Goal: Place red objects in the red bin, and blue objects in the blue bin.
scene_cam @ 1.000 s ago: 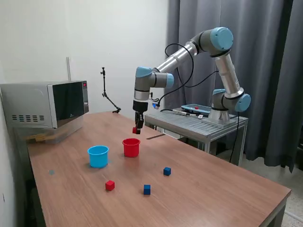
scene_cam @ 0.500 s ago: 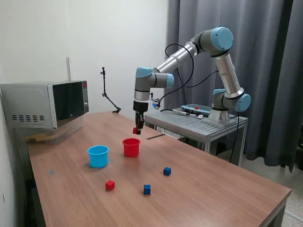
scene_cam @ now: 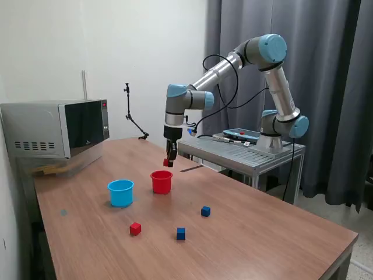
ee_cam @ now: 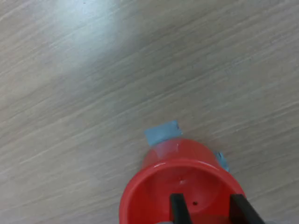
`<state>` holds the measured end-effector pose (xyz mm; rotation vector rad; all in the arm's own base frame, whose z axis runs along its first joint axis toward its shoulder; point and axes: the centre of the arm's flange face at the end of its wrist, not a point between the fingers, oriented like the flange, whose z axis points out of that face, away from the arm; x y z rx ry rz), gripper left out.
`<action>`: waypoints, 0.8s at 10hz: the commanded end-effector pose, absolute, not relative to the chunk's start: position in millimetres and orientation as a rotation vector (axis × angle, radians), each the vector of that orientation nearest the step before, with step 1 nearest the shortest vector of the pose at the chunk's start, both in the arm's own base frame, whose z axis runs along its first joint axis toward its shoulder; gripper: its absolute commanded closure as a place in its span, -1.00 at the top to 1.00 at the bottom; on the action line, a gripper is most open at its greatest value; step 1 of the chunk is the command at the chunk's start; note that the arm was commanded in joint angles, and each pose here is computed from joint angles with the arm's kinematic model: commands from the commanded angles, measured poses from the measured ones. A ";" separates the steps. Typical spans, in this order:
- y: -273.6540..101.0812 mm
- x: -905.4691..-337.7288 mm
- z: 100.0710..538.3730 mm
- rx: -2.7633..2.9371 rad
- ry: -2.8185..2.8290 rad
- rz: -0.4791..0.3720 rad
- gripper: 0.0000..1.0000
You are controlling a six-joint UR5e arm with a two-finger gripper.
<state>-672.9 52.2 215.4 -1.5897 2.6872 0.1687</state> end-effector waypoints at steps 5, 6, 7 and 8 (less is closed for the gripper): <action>51.3 -672.0 213.2 -1.590 2.684 0.164 -1.00; 51.4 -672.5 213.9 -1.590 2.685 0.166 -1.00; 51.9 -674.3 216.5 -1.592 2.689 0.173 -1.00; 52.6 -676.9 220.5 -1.594 2.694 0.183 -1.00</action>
